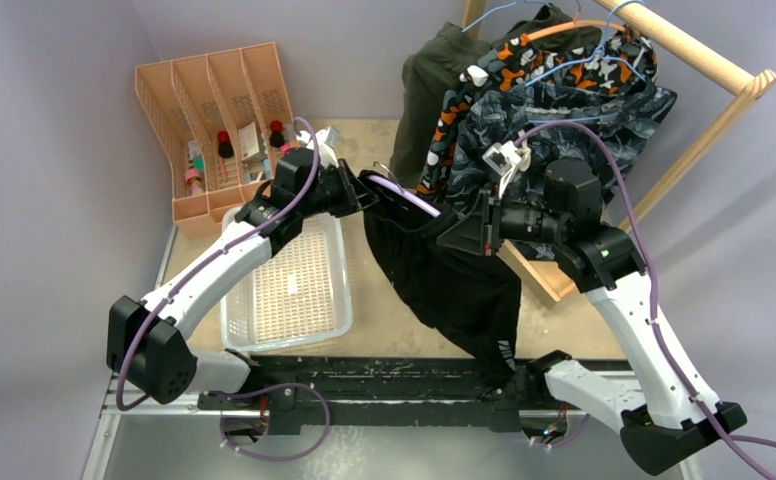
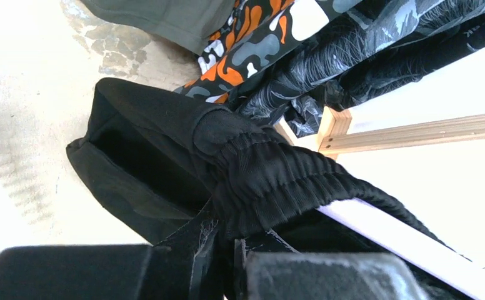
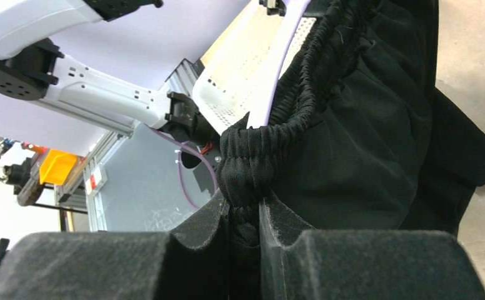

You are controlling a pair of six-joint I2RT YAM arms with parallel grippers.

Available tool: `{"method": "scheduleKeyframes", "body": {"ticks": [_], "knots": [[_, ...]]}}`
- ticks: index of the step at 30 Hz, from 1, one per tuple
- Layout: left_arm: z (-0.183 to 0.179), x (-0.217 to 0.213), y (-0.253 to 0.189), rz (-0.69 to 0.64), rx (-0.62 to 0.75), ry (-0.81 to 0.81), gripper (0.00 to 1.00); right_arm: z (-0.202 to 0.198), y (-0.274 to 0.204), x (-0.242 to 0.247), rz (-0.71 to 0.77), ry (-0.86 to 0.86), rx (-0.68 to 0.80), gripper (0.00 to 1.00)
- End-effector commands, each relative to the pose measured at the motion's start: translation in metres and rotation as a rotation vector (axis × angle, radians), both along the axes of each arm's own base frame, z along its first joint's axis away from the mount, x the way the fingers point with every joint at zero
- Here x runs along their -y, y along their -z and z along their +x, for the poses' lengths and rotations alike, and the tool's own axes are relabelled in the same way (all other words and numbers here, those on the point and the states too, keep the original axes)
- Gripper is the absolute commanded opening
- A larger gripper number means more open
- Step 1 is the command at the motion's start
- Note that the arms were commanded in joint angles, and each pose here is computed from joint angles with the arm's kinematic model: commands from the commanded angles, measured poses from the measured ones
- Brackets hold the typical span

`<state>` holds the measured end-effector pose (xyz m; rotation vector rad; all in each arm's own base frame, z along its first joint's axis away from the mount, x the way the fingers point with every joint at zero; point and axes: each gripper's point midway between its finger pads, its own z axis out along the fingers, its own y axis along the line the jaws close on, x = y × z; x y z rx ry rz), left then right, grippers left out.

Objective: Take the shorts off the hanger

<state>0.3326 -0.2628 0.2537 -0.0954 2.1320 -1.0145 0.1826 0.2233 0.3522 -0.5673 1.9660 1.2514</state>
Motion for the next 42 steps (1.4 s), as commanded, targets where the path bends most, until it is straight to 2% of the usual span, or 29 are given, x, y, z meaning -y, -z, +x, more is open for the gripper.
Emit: {"method": "scheduleKeyframes", "body": {"ticks": [1,2,5,7,10,14,19,22,27,29,31,36,38,42], "knots": [[0.009,-0.003,-0.028,-0.021,0.105,-0.023,0.00,0.009,-0.014,0.001,0.004,-0.002,0.173,0.00],[0.008,-0.003,-0.028,-0.024,0.108,-0.021,0.00,0.014,-0.009,0.002,-0.010,0.016,0.170,0.01],[0.007,-0.003,-0.035,-0.044,0.133,-0.019,0.00,0.032,0.005,0.009,-0.079,0.094,0.163,0.30],[0.007,-0.006,-0.037,-0.038,0.147,-0.029,0.00,0.039,0.012,0.010,-0.112,0.102,0.165,0.34],[0.006,-0.010,-0.031,-0.010,0.135,-0.040,0.00,0.052,0.024,0.012,-0.159,0.141,0.146,0.55],[0.005,-0.010,-0.014,0.005,0.104,-0.035,0.00,0.064,0.043,0.011,-0.203,0.153,0.104,0.64],[0.002,-0.009,0.006,-0.001,0.066,-0.040,0.00,0.077,0.066,-0.003,-0.222,0.133,0.073,0.66],[0.002,-0.012,0.023,0.021,0.027,-0.052,0.00,0.075,0.083,-0.021,-0.205,0.110,0.064,0.66],[0.001,-0.014,0.043,0.069,-0.024,-0.052,0.00,0.071,0.119,-0.044,-0.257,0.104,0.020,0.71],[0.002,-0.015,0.045,0.084,-0.027,-0.051,0.00,0.080,0.128,-0.044,-0.274,0.145,0.037,0.71],[0.001,-0.017,0.048,0.094,-0.032,-0.057,0.00,0.094,0.134,-0.040,-0.305,0.202,0.058,0.66],[-0.002,-0.020,0.053,0.088,-0.042,-0.073,0.00,0.106,0.132,-0.050,-0.277,0.204,0.110,0.55],[-0.002,-0.021,0.056,0.087,-0.046,-0.080,0.00,0.107,0.139,-0.053,-0.296,0.184,0.097,0.45],[-0.001,-0.020,0.059,0.091,-0.058,-0.078,0.00,0.095,0.159,-0.062,-0.304,0.094,0.063,0.43]]}}
